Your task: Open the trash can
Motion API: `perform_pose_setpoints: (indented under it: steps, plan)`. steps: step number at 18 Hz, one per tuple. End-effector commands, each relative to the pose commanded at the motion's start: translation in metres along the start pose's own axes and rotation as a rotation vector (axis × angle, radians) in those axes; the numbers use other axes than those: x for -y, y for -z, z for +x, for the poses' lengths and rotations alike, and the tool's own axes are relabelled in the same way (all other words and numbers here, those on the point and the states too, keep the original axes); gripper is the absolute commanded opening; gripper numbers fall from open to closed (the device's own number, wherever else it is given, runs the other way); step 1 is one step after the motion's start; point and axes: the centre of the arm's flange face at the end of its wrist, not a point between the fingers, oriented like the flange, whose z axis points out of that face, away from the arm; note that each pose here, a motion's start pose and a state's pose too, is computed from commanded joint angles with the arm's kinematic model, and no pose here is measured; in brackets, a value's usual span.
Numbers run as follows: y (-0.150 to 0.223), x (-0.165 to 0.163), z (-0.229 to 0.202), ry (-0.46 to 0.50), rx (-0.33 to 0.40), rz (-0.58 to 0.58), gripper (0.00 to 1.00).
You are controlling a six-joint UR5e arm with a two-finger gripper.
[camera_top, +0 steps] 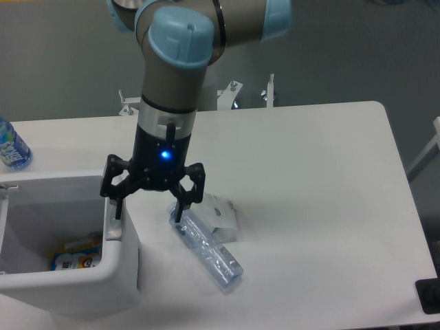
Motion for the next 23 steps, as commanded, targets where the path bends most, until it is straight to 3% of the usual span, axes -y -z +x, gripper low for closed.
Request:
perform_pose_setpoints:
  steps: [6, 16, 19, 23]
  plan:
    - [0.056, 0.028, -0.075, 0.061, 0.088, 0.114, 1.0]
    - [0.095, 0.015, -0.178, -0.016, 0.213, 0.141, 1.0]
    - [0.097, -0.002, -0.2, -0.11, 0.312, 0.074, 1.0]
    - [0.085, -0.021, -0.22, -0.321, 0.341, -0.029, 1.0]
